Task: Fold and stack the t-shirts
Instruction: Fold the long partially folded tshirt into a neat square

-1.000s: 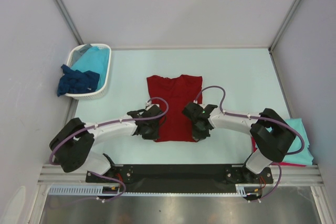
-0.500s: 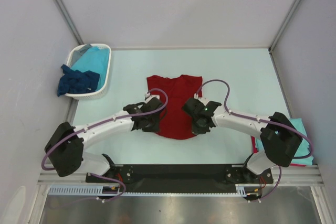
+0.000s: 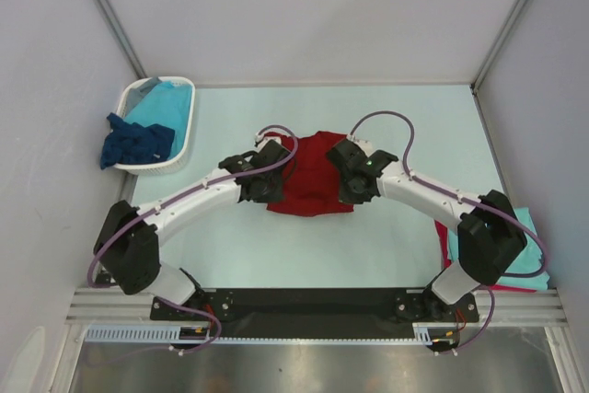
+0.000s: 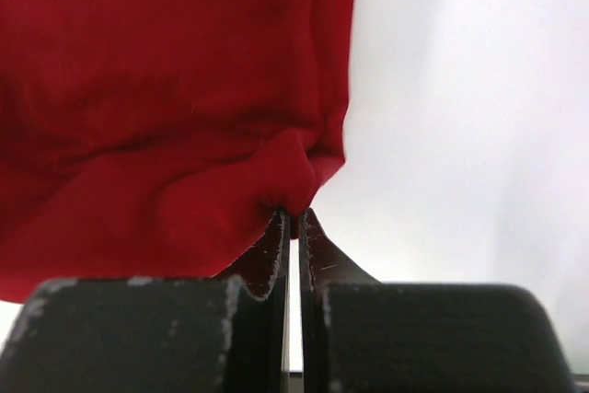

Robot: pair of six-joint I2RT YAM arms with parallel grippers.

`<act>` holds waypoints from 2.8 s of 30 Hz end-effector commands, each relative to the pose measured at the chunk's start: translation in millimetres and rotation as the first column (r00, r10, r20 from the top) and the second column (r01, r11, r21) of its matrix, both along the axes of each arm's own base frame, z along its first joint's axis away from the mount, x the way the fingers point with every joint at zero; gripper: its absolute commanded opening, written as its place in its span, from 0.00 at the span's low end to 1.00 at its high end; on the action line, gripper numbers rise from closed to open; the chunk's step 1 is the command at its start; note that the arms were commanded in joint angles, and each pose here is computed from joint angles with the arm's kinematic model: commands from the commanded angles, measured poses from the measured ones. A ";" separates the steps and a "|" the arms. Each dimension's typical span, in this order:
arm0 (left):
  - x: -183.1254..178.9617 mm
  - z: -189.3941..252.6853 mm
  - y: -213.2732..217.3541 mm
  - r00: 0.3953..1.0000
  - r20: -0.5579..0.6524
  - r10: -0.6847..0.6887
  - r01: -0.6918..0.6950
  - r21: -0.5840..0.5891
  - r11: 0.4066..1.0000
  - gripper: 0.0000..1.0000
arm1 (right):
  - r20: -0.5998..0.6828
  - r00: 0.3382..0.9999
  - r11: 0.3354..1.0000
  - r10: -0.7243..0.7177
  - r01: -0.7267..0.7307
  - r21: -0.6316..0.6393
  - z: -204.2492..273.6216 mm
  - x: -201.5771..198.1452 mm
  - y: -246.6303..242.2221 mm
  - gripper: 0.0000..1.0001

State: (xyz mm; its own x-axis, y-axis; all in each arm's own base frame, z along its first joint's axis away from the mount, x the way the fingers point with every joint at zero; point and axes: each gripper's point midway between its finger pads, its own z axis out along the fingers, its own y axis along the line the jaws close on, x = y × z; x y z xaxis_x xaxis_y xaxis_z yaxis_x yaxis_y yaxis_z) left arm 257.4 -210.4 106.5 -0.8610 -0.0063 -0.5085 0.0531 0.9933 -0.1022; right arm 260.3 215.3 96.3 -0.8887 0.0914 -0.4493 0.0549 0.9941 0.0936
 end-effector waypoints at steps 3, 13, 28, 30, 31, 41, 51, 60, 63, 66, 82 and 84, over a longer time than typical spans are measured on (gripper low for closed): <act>50.1 28.6 8.9 0.995 0.083 0.056 -0.057 0.013 0.998 0.00 | 0.100 0.994 0.999 -0.042 0.044 -0.012 26.9 56.4 -14.2 0.00; 118.0 42.8 10.5 0.984 0.126 0.123 -0.128 0.033 0.991 0.00 | 0.136 0.986 0.995 -0.092 0.095 -0.016 33.7 121.6 -26.1 0.00; 213.4 33.8 17.1 0.969 0.121 0.218 -0.223 0.032 0.974 0.00 | 0.153 0.977 0.989 -0.146 0.149 -0.007 19.3 222.1 -23.2 0.00; 220.4 33.6 18.6 0.967 0.126 0.222 -0.228 0.033 0.973 0.00 | 0.156 0.978 0.990 -0.138 0.141 -0.010 18.2 229.9 -20.7 0.00; 226.5 32.6 19.7 0.966 0.131 0.224 -0.230 0.035 0.973 0.00 | 0.140 0.981 0.990 -0.133 0.137 -0.020 8.0 233.4 -19.5 0.00; 258.6 4.3 16.2 0.974 0.096 0.204 -0.209 0.045 0.977 0.00 | 0.114 0.983 0.989 -0.144 0.146 -0.007 -15.4 263.4 -20.3 0.00; 262.3 -25.2 20.1 0.976 0.044 0.214 -0.217 0.059 0.974 0.00 | 0.061 0.988 0.989 -0.145 0.145 -0.005 -44.1 265.3 -19.1 0.00; 251.8 81.8 34.0 0.929 0.232 0.290 -0.296 -0.008 0.955 0.34 | 0.206 0.964 0.985 -0.170 0.169 0.019 39.3 251.3 -25.8 0.66; 236.0 98.9 27.2 0.931 0.246 0.269 -0.270 -0.028 0.962 0.35 | 0.213 0.968 0.991 -0.132 0.130 0.025 51.8 227.2 -12.4 0.65; 215.7 94.1 17.7 0.940 0.243 0.239 -0.240 -0.023 0.970 0.35 | 0.196 0.975 0.995 -0.101 0.103 -0.001 41.9 200.6 -5.8 0.64; 181.5 -2.9 -44.3 0.992 0.111 0.067 -0.068 0.003 0.998 0.33 | 0.098 0.995 1.000 0.010 -0.010 -0.006 -22.9 170.8 43.4 0.57; 186.2 0.0 -44.6 0.990 0.123 0.069 -0.070 0.011 0.997 0.33 | 0.106 0.994 1.000 0.008 -0.008 0.003 -20.0 175.7 47.1 0.57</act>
